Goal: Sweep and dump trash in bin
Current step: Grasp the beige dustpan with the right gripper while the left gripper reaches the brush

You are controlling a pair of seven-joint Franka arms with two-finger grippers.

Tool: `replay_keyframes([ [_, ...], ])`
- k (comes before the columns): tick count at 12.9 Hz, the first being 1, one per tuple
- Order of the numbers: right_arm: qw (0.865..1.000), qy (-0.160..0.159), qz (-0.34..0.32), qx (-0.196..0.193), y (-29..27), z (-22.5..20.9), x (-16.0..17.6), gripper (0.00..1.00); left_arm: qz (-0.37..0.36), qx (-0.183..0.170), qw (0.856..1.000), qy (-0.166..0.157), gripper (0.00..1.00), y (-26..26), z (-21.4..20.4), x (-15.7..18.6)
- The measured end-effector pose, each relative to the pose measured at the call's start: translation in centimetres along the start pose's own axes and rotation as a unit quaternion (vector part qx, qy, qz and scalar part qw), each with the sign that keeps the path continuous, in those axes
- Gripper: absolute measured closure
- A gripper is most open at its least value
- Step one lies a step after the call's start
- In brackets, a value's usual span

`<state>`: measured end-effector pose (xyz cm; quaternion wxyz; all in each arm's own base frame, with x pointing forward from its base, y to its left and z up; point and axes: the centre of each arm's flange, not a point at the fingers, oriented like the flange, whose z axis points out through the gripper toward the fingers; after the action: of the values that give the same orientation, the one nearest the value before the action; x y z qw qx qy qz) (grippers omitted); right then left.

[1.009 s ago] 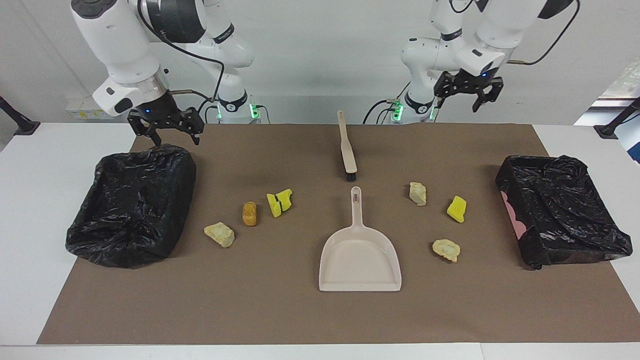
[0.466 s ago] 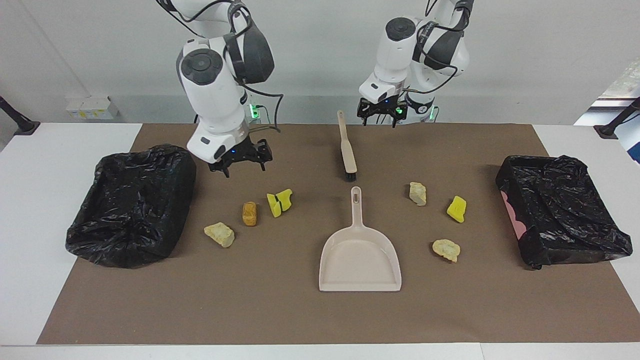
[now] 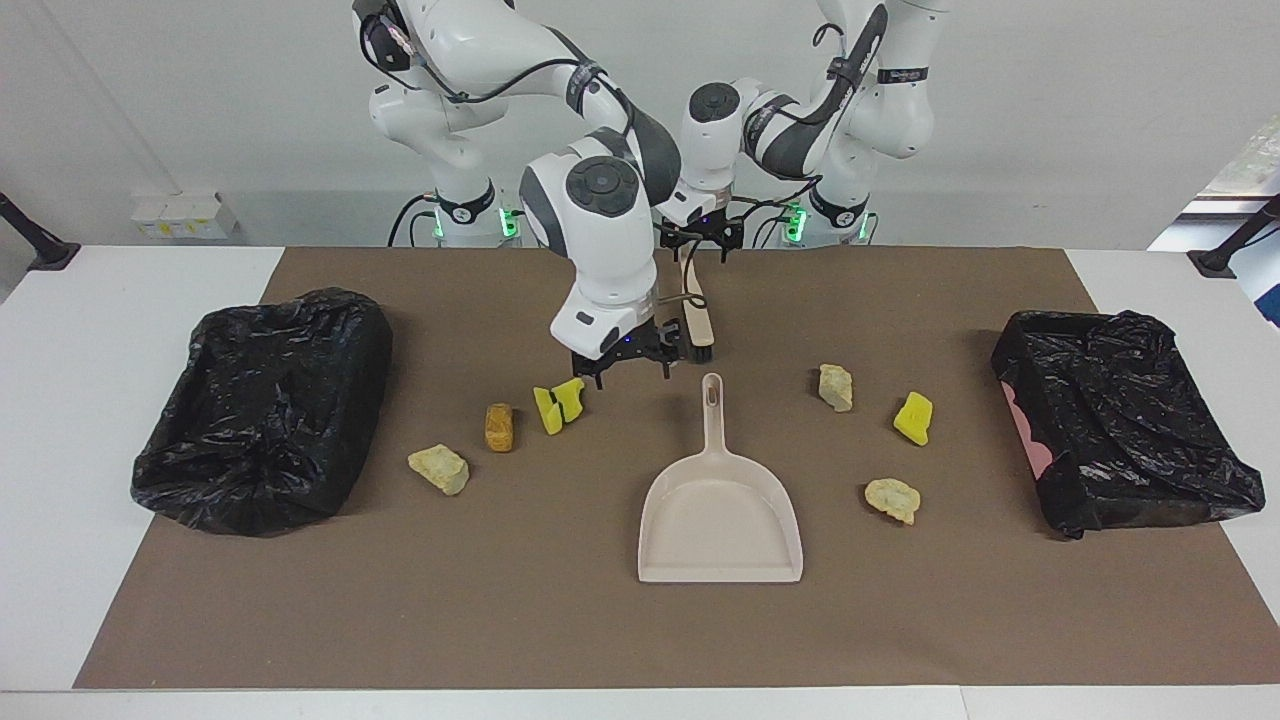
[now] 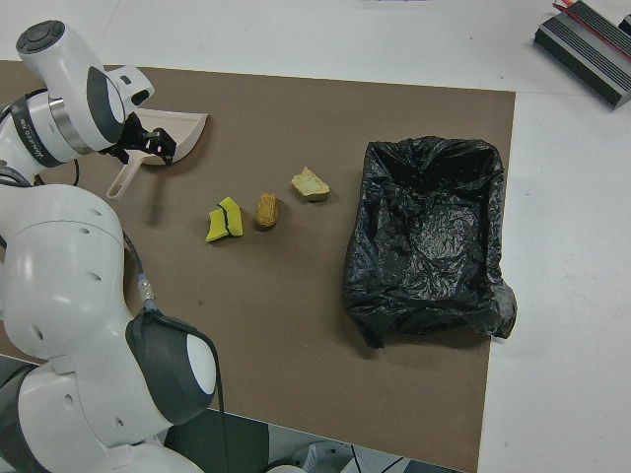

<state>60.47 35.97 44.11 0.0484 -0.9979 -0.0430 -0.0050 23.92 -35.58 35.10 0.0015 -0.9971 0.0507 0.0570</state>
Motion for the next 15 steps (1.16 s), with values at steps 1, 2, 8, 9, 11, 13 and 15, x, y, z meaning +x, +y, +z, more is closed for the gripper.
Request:
replay_keyframes([
  [1,1.0,0.006,0.009,0.001,-1.7,1.3,0.5,0.0,-0.001,-0.004,1.0,-0.003,0.15,0.2,0.0,-0.2],
  [2,1.0,0.009,0.017,-0.002,-3.3,2.9,0.8,0.0,-0.002,-0.007,1.0,-0.005,0.21,0.3,-0.1,-0.3],
  [8,0.999,0.021,0.023,-0.022,-8.7,9.2,0.1,0.05,0.0,-0.016,1.0,-0.016,0.66,1.1,0.0,-1.2],
  [9,0.999,0.02,0.021,-0.024,-9.0,9.4,-0.1,0.06,-0.003,-0.018,1.0,-0.019,0.66,1.1,0.0,-1.3],
  [11,0.999,0.021,0.021,-0.024,-8.9,9.4,-0.1,0.29,-0.004,-0.019,1.0,-0.022,0.74,1.0,0.1,-1.3],
  [13,0.999,0.022,0.021,-0.023,-9.0,9.3,0.0,0.38,-0.006,-0.015,1.0,-0.027,0.74,0.8,0.1,-1.2],
  [15,0.999,0.022,0.021,-0.023,-9.0,9.2,0.0,0.48,-0.016,0.001,0.999,-0.047,0.74,0.0,0.0,-0.8],
])
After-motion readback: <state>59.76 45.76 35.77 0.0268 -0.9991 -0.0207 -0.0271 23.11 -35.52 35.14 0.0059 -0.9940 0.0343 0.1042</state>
